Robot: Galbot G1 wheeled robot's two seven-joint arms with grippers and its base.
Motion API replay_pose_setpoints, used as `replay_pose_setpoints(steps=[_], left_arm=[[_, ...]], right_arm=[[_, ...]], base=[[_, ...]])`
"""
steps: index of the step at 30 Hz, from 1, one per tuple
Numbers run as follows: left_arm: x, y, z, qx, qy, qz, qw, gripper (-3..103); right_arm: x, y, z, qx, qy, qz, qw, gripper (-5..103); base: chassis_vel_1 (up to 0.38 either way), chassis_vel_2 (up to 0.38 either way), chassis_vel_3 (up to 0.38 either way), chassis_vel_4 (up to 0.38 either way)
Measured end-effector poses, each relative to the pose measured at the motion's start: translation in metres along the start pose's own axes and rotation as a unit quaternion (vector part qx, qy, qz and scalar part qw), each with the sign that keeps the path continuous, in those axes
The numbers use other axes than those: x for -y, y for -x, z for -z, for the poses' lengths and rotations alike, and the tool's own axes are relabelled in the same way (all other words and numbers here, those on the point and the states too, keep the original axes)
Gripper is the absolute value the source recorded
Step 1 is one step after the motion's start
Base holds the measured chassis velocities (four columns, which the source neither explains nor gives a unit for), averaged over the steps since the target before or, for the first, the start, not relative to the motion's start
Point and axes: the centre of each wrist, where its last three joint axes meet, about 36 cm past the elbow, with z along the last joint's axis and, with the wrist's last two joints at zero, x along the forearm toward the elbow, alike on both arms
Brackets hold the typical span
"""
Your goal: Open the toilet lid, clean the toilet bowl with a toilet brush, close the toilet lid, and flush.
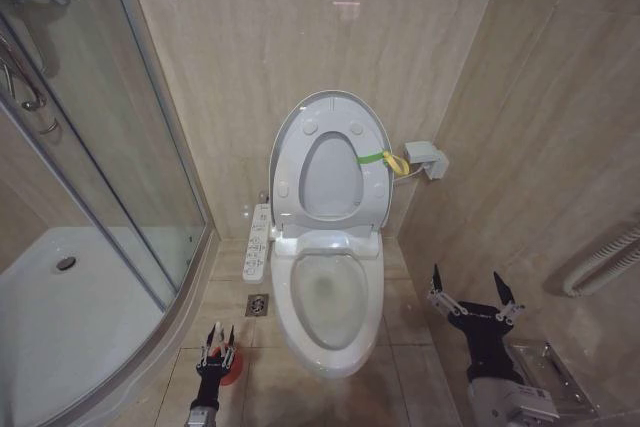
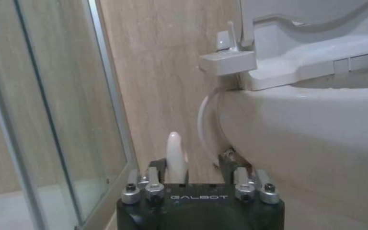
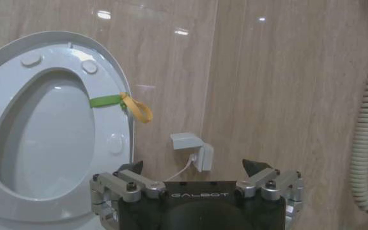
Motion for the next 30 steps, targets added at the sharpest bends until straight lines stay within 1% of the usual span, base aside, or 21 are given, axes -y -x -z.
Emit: replay_pose_setpoints(steps=[4,5,8,11,12,13,16,17,19,20,22,26,27,28,30], left_arm=[[0.001,-0.004,0.002,0.001,-0.002,0.004,1.0,50],[0.001,-0.006,0.004,0.003,-0.004,0.006,1.0,77],[0.003,-0.009,0.007,0.007,-0.007,0.009,0.9999,77],[0.004,-0.018,0.019,0.02,-0.011,0.017,0.9996,77],[0.004,-0.018,0.019,0.02,-0.011,0.017,0.9996,77],[0.004,-0.021,0.024,0.027,-0.011,0.018,0.9994,97],[0.002,-0.024,0.038,0.048,-0.01,0.021,0.9986,97],[0.002,-0.024,0.038,0.048,-0.01,0.021,0.9986,97],[-0.002,-0.023,0.046,0.06,-0.007,0.028,0.9978,97],[-0.004,-0.023,0.051,0.067,-0.004,0.031,0.9973,94],[-0.006,-0.023,0.055,0.072,-0.001,0.032,0.9969,94],[-0.014,-0.027,0.078,0.09,0.003,0.041,0.9951,94],[-0.014,-0.027,0.078,0.09,0.003,0.041,0.9951,94],[-0.017,-0.029,0.085,0.096,0.004,0.042,0.9944,85],[-0.026,-0.031,0.098,0.109,0.007,0.048,0.9929,85]], right_arm=[[0.0,0.0,0.0,0.0,0.0,0.0,1.0,100],[0.0,0.0,0.0,0.0,0.0,0.0,1.0,100],[0.0,0.0,0.0,0.0,0.0,0.0,1.0,100],[0.0,0.0,0.0,0.0,0.0,0.0,1.0,100],[0.0,0.0,0.0,0.0,0.0,0.0,1.0,100],[0.0,0.0,0.0,0.0,0.0,0.0,1.0,100],[0.0,0.0,0.0,0.0,0.0,0.0,1.0,100],[0.0,0.0,0.0,0.0,0.0,0.0,1.0,100],[0.0,0.0,0.0,0.0,0.0,0.0,1.0,100],[0.0,0.0,0.0,0.0,0.0,0.0,1.0,100],[0.0,0.0,0.0,0.0,0.0,0.0,1.0,100],[0.0,0.0,0.0,0.0,0.0,0.0,1.0,100],[0.0,0.0,0.0,0.0,0.0,0.0,1.0,100],[0.0,0.0,0.0,0.0,0.0,0.0,1.0,100],[0.0,0.0,0.0,0.0,0.0,0.0,1.0,100]], base=[[0.0,0.0,0.0,0.0],[0.0,0.0,0.0,0.0],[0.0,0.0,0.0,0.0],[0.0,0.0,0.0,0.0],[0.0,0.0,0.0,0.0],[0.0,0.0,0.0,0.0],[0.0,0.0,0.0,0.0],[0.0,0.0,0.0,0.0],[0.0,0.0,0.0,0.0],[0.0,0.0,0.0,0.0],[0.0,0.0,0.0,0.0],[0.0,0.0,0.0,0.0],[0.0,0.0,0.0,0.0],[0.0,0.0,0.0,0.0],[0.0,0.0,0.0,0.0]])
